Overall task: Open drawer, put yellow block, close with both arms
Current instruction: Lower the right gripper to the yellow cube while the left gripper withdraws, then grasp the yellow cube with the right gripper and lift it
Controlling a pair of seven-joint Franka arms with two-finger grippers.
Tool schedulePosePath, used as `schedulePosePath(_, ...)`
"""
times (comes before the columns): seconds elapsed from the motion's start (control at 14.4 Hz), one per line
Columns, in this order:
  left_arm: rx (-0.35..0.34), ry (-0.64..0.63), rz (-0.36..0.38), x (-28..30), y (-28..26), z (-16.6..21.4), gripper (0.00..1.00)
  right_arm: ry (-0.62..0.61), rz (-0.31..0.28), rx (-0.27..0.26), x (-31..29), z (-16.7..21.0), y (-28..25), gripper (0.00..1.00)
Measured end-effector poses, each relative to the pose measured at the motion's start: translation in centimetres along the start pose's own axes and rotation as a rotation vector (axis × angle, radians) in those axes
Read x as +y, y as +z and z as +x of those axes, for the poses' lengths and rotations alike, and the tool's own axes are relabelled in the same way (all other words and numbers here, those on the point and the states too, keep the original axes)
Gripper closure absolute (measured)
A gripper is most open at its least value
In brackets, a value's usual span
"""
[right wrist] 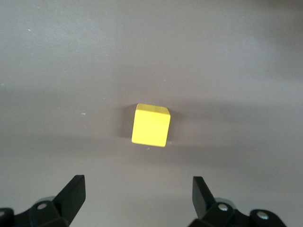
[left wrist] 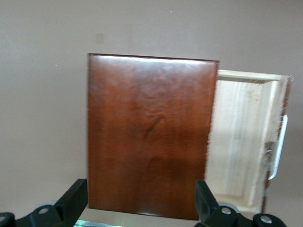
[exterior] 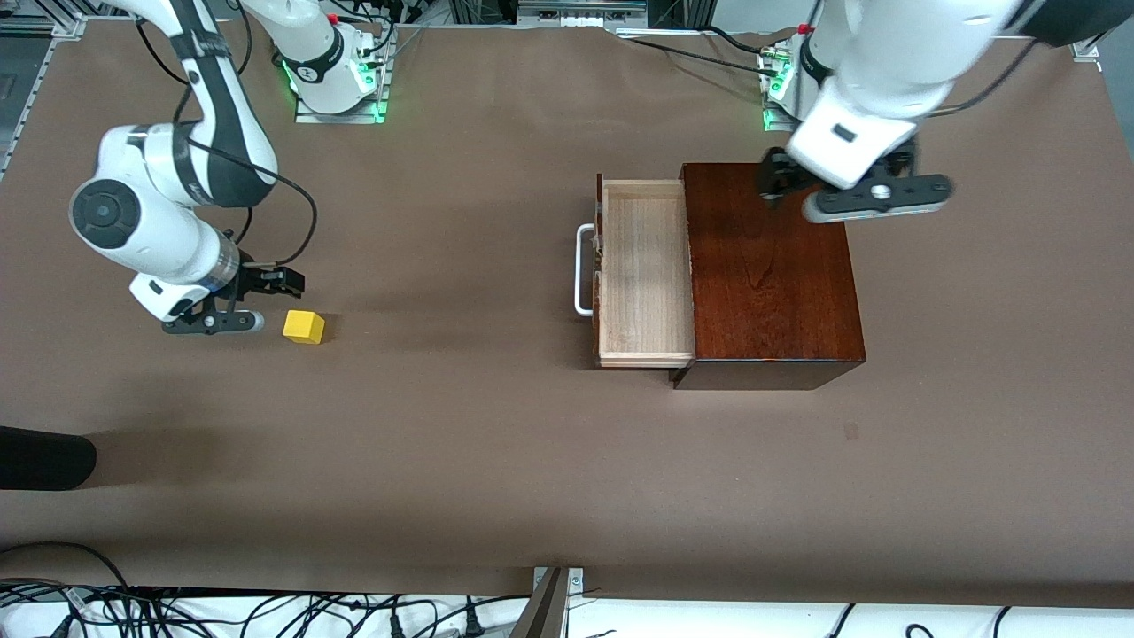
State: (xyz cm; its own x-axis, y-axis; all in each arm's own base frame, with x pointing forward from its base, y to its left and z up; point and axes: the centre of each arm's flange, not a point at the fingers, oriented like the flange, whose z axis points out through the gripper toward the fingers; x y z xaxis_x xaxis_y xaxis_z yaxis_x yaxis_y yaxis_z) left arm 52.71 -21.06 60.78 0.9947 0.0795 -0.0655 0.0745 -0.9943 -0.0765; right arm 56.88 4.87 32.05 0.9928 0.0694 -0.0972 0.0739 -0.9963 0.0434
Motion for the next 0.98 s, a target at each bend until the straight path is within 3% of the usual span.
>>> schedulePosePath(0.56,-0.031,0.082,-0.025,-14.9,0.5,1.0,0.00,0.009,-0.005,0.034,0.1,0.6,8.8,0.00)
schedulePosePath(0.98,-0.054,0.085,-0.028,-17.3,1.7,1.3,0.00,0.025,-0.012,0.055,1.4,0.6,13.6,0.00)
